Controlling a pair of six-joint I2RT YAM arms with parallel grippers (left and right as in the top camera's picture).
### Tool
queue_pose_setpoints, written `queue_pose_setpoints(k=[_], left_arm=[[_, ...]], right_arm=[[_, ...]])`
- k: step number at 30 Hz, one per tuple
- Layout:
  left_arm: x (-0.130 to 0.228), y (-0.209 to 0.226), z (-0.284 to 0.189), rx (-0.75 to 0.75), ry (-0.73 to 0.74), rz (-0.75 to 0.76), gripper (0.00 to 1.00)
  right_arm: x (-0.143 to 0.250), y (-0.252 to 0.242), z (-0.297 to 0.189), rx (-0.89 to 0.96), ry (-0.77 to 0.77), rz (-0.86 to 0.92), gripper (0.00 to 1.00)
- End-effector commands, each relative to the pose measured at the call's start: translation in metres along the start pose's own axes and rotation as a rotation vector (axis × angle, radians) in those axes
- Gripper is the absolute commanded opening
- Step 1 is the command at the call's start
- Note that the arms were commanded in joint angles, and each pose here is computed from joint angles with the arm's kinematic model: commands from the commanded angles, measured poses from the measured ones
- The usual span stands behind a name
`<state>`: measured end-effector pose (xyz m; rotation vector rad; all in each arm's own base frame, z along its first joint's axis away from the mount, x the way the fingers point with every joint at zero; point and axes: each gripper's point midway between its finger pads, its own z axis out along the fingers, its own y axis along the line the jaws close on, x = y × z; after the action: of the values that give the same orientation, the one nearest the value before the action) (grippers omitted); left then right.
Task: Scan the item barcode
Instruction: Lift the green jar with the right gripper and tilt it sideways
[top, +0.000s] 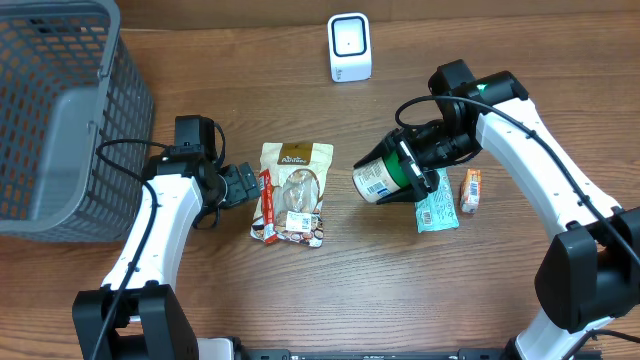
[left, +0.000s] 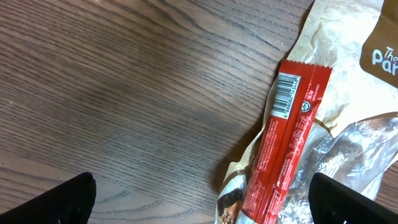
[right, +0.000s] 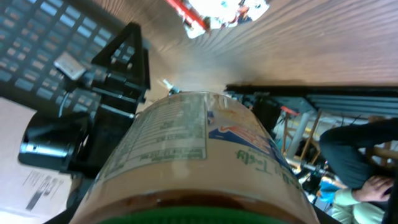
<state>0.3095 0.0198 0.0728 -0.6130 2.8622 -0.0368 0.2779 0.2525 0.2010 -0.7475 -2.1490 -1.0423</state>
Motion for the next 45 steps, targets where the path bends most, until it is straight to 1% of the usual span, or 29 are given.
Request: queue_pose_setpoints(k=[1, 9, 32, 35, 38, 41, 42, 43, 45], left_arm=[[-0.005, -0.003, -0.005, 0.006, -0.019, -0.006, 1.0], [-0.005, -0.003, -0.005, 0.006, -0.019, -0.006, 1.0], [-0.006, -0.003, -0.005, 0.006, -0.019, -0.006, 1.0], [-0.006, -0.003, -0.005, 0.006, -0.02, -0.006, 1.0], [-0.006, -0.003, -0.005, 0.006, -0.019, -0.006, 1.0], [-0.006, -0.003, -0.005, 0.006, -0.02, -0.006, 1.0], [-0.005, -0.003, -0.005, 0.006, -0.019, -0.006, 1.0], [-0.006, -0.003, -0.005, 0.006, -0.019, -0.006, 1.0], [-0.006, -0.003, -0.005, 0.006, -0.019, -0.006, 1.0]], right_arm=[[0.02, 0.014, -0.007, -0.063, 0.056, -0.035, 0.04], [0.024, 0.017, -0.008, -0.077, 0.079, -0.035, 0.04], [0.024, 0.017, -0.008, -0.078, 0.079, -0.035, 0.04], [0.021, 0.019, -0.008, -0.085, 0.07, -0.057, 0.04], [0.007, 0.02, -0.007, -0.068, -0.005, -0.103, 0.04], [-0.023, 0.011, -0.009, 0.012, -0.173, -0.128, 0.04], [-0.037, 0.006, -0.012, 0.049, -0.248, -0.138, 0.04], [-0.068, -0.007, -0.025, 0.147, -0.434, -0.138, 0.04], [-0.096, -0.021, -0.044, 0.253, -0.624, -0.127, 0.04]])
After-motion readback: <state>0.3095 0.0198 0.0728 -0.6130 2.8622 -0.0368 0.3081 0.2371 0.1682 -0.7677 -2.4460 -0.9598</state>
